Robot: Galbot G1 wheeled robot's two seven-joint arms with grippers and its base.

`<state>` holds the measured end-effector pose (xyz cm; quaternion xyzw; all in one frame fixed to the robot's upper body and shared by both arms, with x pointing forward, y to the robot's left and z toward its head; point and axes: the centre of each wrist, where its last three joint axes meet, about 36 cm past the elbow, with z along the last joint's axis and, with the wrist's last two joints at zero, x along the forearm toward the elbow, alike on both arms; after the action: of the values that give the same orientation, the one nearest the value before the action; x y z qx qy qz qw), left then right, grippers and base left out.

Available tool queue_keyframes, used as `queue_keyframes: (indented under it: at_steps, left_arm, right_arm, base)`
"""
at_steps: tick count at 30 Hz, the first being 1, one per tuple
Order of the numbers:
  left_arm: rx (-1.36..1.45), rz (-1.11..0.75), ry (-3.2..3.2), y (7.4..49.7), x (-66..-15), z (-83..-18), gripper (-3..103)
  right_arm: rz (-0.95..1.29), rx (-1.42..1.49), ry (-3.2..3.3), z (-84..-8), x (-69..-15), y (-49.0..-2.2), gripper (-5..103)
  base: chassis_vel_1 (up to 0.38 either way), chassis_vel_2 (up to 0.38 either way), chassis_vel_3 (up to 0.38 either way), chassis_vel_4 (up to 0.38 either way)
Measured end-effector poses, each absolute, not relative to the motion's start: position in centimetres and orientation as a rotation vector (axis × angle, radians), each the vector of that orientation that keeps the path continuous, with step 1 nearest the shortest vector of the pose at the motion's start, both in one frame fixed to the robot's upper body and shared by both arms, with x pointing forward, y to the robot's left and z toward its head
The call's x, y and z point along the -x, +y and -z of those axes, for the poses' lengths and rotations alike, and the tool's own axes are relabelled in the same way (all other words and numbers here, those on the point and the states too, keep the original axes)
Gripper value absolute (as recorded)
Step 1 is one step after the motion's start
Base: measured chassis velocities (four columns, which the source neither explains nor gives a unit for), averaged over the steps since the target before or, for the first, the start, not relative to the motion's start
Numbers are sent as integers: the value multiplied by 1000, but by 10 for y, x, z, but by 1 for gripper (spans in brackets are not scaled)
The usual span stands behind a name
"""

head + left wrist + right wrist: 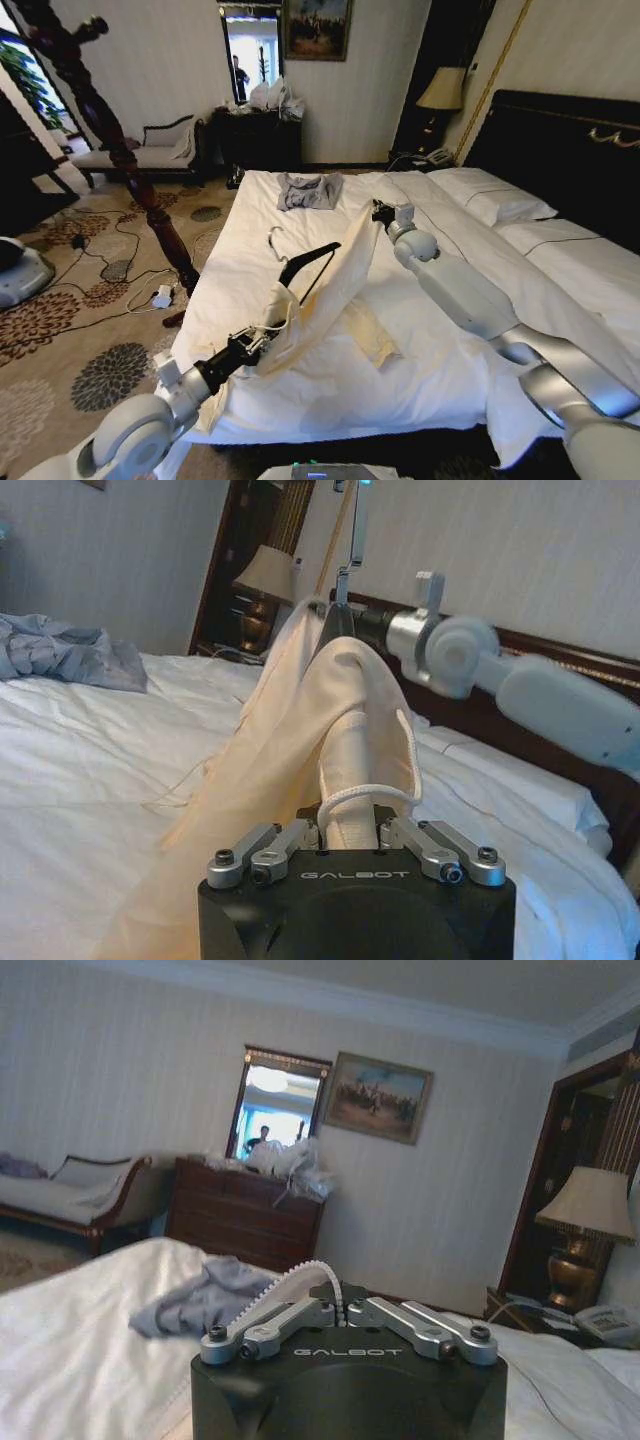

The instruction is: Pick up the clothes from the bed and hang them on the clothes hanger.

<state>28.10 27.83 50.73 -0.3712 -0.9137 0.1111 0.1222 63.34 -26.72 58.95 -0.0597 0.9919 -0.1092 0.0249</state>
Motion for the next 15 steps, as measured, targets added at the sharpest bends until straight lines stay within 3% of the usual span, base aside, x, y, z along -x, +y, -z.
queue_keyframes:
  at_steps: [15]
  left_arm:
    - [1032, -351, -2596, 284, -292, -492, 20]
  right_arm:
    - [230, 206, 3035, -631, -620, -255, 1]
  base:
    - [0, 0, 0, 0]
